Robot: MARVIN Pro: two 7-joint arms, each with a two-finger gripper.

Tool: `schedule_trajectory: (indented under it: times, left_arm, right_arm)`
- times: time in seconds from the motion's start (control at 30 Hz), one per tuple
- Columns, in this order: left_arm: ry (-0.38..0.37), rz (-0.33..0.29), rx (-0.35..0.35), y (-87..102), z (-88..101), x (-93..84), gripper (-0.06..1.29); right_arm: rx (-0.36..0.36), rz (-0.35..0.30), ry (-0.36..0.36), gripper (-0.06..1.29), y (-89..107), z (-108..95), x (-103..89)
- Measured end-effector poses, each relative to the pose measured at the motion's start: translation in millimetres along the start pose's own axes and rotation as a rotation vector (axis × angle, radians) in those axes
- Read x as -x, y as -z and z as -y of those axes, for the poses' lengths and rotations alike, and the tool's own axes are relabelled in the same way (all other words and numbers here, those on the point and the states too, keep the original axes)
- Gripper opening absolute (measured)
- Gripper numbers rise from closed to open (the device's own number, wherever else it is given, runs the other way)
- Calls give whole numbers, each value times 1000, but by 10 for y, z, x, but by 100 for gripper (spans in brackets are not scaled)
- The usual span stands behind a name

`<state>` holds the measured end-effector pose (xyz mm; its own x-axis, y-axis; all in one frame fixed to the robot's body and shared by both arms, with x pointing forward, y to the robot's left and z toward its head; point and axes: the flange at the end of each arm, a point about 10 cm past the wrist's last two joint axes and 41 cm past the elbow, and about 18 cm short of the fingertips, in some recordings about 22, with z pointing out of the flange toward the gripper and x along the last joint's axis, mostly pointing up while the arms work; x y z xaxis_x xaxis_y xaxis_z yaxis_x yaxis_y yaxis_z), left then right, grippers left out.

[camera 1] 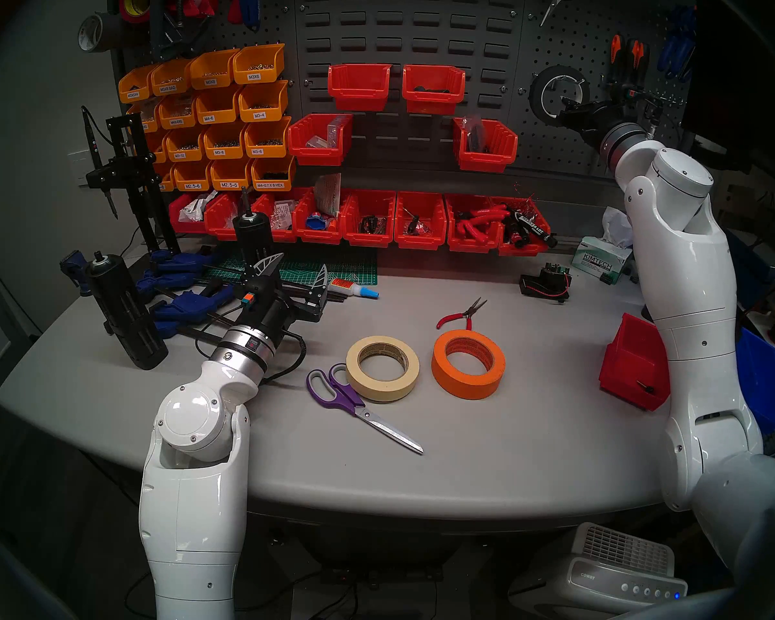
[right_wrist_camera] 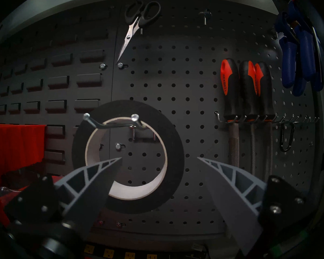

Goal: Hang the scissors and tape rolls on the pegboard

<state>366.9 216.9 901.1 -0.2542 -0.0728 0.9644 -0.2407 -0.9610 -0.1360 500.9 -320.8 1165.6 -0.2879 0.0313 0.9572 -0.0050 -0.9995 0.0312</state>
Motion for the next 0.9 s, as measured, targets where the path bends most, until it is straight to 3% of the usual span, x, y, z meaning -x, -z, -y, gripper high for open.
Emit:
schedule_trajectory:
  times: [0.57,0.9]
  left_arm:
    - [0,0,0,0,0,1,123]
    - [0,1,0,0,0,1,123]
  right_arm:
    - [-82,-52,-18,103,547,-138,-136]
    - [-210,-63,-34,103,958,-131,-213]
